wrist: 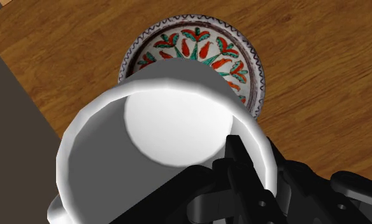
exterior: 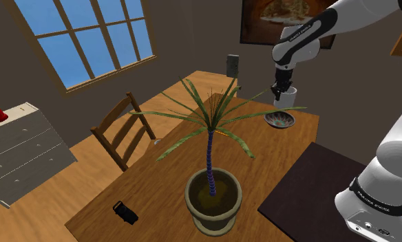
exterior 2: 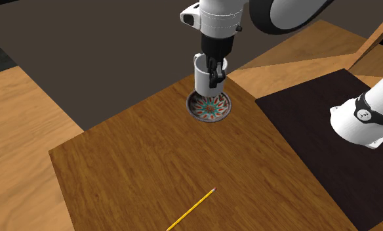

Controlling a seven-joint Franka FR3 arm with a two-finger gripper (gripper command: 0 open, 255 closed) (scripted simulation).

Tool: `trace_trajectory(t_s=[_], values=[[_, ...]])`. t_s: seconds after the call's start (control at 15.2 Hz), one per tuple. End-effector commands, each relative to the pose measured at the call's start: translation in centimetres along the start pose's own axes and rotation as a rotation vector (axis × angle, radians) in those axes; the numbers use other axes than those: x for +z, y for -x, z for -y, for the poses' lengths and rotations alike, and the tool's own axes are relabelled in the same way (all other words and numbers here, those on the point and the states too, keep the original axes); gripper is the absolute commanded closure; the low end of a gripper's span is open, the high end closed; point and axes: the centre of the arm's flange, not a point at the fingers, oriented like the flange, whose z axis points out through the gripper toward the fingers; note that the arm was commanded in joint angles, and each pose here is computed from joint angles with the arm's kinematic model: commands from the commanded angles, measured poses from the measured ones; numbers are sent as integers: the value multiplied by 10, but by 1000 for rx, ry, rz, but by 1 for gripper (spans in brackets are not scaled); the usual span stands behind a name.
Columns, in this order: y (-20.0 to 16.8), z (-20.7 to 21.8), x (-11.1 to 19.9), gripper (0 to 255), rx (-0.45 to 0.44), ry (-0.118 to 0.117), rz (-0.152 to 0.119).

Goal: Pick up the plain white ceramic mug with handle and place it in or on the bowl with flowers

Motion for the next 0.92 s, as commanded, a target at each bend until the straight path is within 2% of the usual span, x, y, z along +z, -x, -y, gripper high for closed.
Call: trace_trajectory(t_s=[0.0, 0.86], values=[[1, -1, 10, 255, 0, 0, -1], [-1, 0, 75, 255, 0, 0, -1]])
